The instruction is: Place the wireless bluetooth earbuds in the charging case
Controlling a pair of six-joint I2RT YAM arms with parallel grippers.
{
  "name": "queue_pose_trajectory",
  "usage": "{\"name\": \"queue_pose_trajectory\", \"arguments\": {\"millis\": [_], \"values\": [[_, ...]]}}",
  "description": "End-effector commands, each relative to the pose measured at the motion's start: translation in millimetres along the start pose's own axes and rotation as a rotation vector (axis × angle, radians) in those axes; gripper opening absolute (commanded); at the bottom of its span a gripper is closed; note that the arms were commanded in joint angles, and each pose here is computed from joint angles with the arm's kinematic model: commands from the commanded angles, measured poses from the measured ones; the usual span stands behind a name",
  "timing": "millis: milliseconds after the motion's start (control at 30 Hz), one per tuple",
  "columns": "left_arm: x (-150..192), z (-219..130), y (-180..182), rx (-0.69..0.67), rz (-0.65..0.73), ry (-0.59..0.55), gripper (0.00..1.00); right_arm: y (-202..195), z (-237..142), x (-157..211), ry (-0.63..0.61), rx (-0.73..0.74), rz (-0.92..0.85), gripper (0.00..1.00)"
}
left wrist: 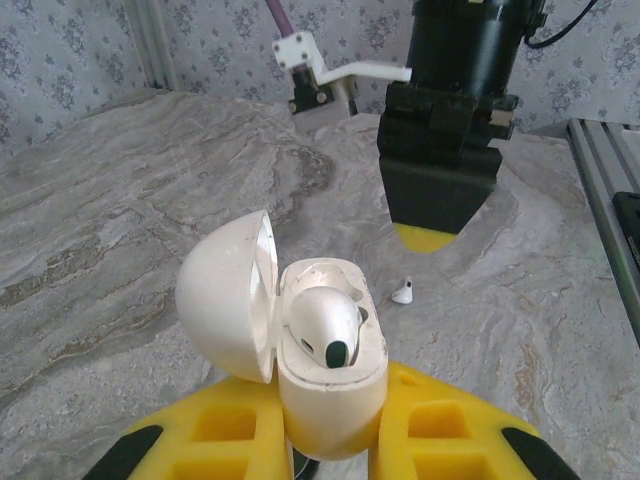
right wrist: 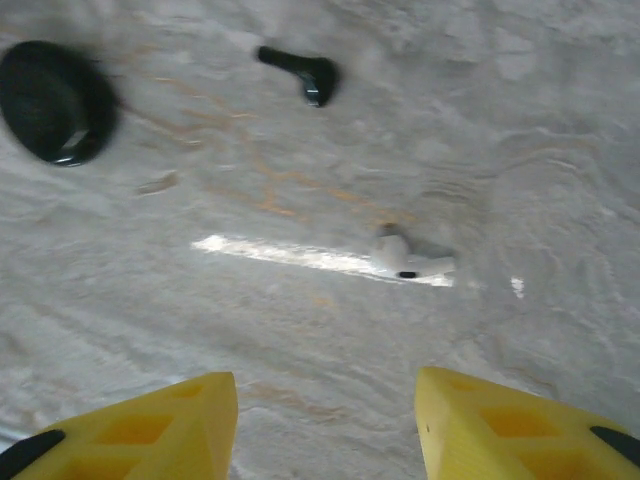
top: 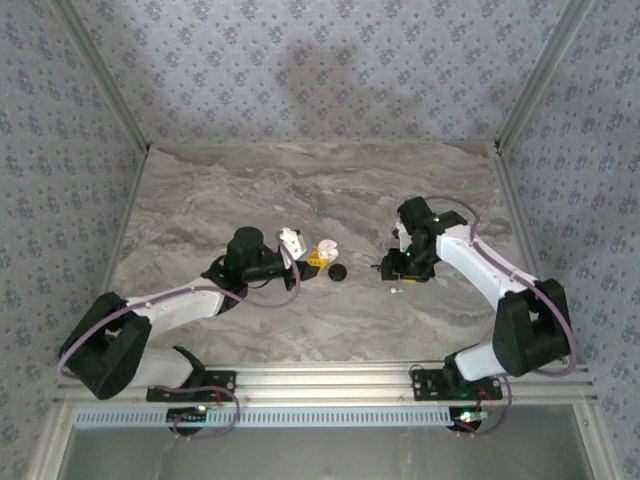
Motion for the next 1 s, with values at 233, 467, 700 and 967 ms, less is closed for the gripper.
{"name": "queue_pose_trajectory", "arguments": {"millis": [233,467,700,967], "values": [[1.3,-0.6,-1.3,-0.003,0.01,0.007,0.05,-38.6,31.9,0.2,0.063,0.031,0.07,0.59],[-0.1,-1.2,-1.0,-0.005,0.017,0.009,0.05,-44.2,48.0,6.2,0.107,0.031,0.111,0.61],[-0.8,-3.0,-1.4,-0.01,0.019,0.006,0.05,-43.4,47.9,21.8,0.15,0.034,0.152,0.61],[-1.7,-4.0,-2.1,-0.009,0.023,0.003,0.05,-30.1,38.8,37.7,0.162,-0.015,0.184,0.6]]}}
Point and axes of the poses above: each hand's point on the last joint's axis, 136 mm out from that joint toward the fingers, its own z axis out along the fingers, its own y axis along the line the jaws close on, x = y × z, the point moved 2 cm from there along -z, back along the fingers, and after that the axes turned 4 degrees about -z, right-handed, at the moved point
